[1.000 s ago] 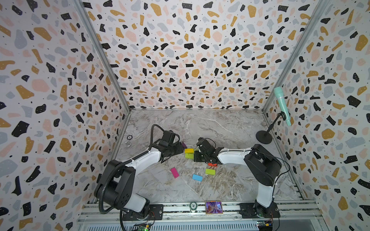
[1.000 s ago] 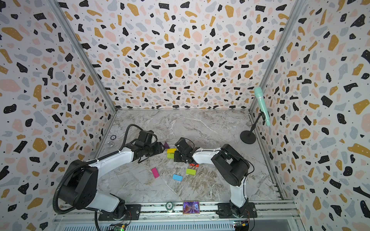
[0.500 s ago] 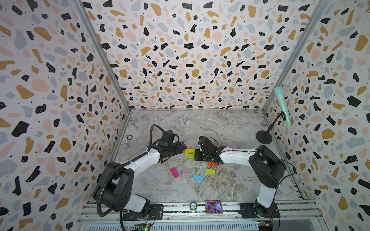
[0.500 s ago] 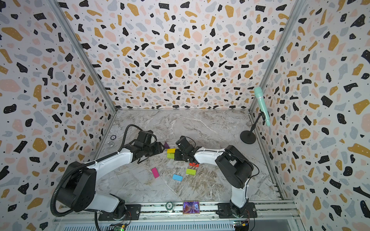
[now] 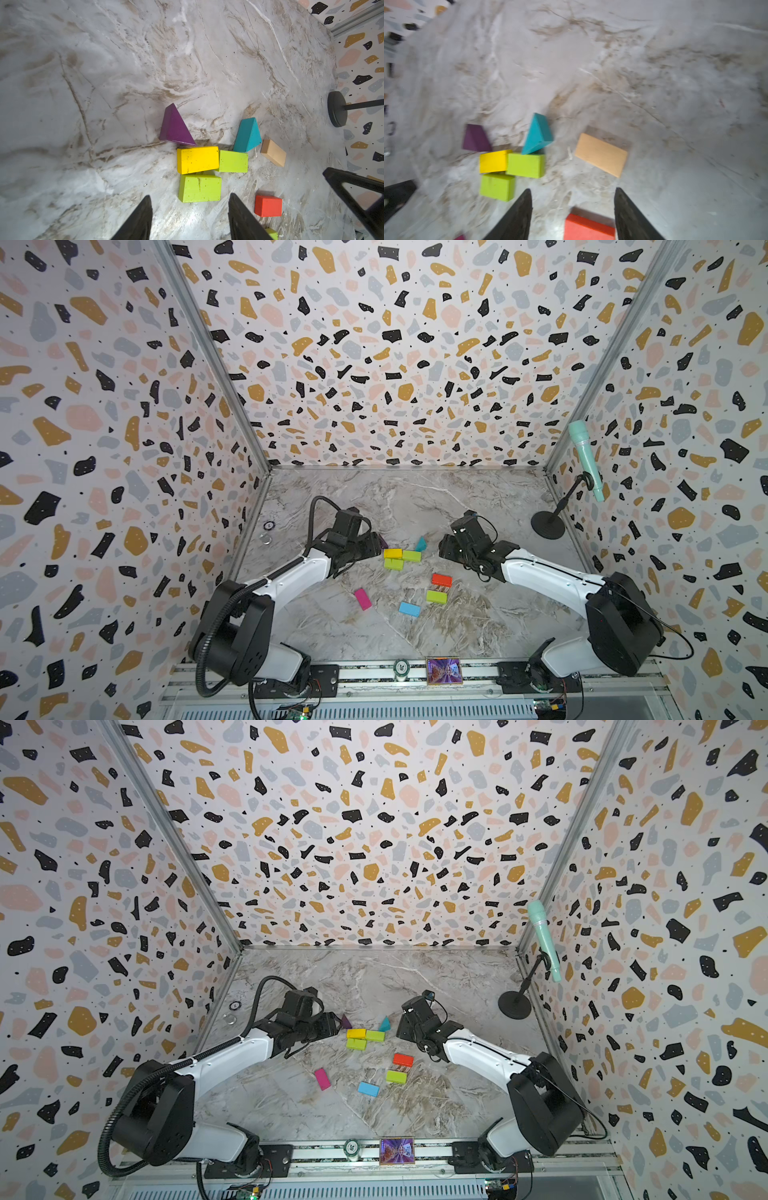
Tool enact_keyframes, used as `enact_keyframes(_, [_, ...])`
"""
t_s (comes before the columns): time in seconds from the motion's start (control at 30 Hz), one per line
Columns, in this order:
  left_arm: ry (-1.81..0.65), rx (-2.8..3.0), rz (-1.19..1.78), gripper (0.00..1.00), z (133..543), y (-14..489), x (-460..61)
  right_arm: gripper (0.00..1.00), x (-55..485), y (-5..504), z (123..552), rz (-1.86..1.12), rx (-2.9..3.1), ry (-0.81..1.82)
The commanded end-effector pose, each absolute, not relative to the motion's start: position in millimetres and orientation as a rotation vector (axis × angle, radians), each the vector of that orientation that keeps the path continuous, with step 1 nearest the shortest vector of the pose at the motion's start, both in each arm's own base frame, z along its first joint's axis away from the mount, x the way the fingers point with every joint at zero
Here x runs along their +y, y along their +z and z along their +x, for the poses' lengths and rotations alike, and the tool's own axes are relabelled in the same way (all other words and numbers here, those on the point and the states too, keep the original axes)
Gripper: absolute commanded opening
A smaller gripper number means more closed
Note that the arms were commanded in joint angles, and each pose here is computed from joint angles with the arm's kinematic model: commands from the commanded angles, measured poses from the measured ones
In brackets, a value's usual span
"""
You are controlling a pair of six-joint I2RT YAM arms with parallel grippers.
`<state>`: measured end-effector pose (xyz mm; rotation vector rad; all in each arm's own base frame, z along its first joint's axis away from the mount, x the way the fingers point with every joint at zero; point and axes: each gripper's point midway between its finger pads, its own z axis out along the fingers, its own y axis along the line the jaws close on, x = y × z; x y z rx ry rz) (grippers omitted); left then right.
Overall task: Assemble a carrot with building blocks
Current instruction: Assemble the building block at the center of the board, then pick up the building block from the center of the board.
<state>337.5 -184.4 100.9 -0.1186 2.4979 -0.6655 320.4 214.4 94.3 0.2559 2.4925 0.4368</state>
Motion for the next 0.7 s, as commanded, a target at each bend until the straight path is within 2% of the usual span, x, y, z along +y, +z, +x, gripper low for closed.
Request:
enact_keyframes(0.0, [-0.743, 2.439, -0.058, 0.6, 350.5, 112.8, -196.6, 0.68, 200.8, 71.5, 319.1, 0.363, 2.551, 0.312])
enact_keyframes(0.23, [-0.871, 2.394, -0.019, 0.6, 356.4, 114.7, -214.5, 0.73, 207.5, 54.3, 329.6, 0.435, 2.61, 0.206])
enact_keyframes(0.67, [-0.888, 2.393, 0.044, 0.6, 354.9, 108.3, -217.6, 0.75, 211.4, 46.9, 341.0, 0.549, 2.613, 0.138])
